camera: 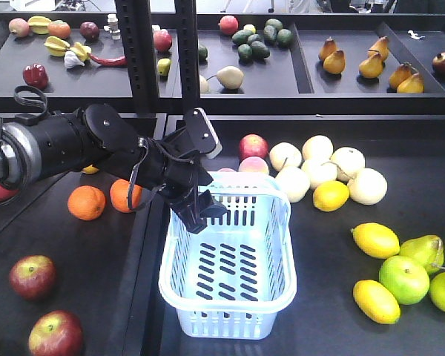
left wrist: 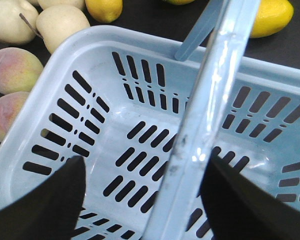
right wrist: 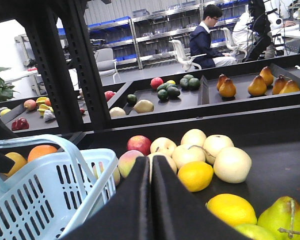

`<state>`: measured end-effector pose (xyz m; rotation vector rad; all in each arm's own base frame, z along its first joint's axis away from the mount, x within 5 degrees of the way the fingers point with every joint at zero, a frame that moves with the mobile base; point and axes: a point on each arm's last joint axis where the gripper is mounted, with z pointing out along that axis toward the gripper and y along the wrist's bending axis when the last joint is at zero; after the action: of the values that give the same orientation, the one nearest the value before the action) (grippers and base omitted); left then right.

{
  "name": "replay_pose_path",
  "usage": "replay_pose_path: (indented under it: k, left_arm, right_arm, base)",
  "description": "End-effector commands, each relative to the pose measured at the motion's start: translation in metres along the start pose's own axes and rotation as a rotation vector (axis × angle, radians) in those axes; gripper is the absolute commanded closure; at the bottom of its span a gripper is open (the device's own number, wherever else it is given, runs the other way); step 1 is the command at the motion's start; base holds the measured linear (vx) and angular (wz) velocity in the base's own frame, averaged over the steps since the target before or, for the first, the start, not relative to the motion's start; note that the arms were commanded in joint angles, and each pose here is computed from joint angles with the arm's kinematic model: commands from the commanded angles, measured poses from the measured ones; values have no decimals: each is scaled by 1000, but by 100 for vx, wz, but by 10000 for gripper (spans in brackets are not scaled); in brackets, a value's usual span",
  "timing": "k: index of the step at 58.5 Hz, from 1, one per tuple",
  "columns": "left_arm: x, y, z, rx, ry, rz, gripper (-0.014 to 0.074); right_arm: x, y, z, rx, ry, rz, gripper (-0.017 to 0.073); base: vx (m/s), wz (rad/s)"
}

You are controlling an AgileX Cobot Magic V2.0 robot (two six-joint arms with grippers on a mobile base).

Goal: Pick three apples into basket with both arms
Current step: 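Lower the left gripper and close it on the basket handle, then lift the light-blue basket by its handle with the left gripper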

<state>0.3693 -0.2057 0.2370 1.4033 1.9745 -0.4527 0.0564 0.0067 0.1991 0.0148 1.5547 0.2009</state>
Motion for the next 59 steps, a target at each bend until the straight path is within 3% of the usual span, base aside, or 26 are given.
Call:
replay_pose_path:
  k: [1, 17, 28, 38, 42, 49, 59]
  left_arm:
    - [-23, 1, -23, -58, -90, 9, 210]
    - [-30, -6, -34, -14, -115, -1, 603]
    - [-52, -17, -64, 10, -246, -62, 601]
    - [-71, -34, -104, 37, -353, -60, 601]
    - [-78, -43, -123, 56, -387, -88, 601]
    - [-85, -60, -155, 93, -407, -160, 601]
    - [-82, -80, -188, 89, -351, -170, 601]
  right_arm:
    - [-4, 0, -1, -1, -74, -7, 564]
    - [-4, 0, -1, -1, -74, -7, 564]
    - [-4, 0, -1, -1, -74, -7, 564]
    - [-4, 0, -1, -1, -74, -7, 564]
    - [-4, 0, -1, -1, -74, -7, 564]
    - [-4, 0, -1, -1, -74, -7, 564]
    - [-4, 0, -1, -1, -74, -7, 564]
  base:
    - [0, 0]
    - [0, 0]
    - [0, 0]
    - [0, 0]
    - [0, 0]
    - [0, 0]
    - [0, 0]
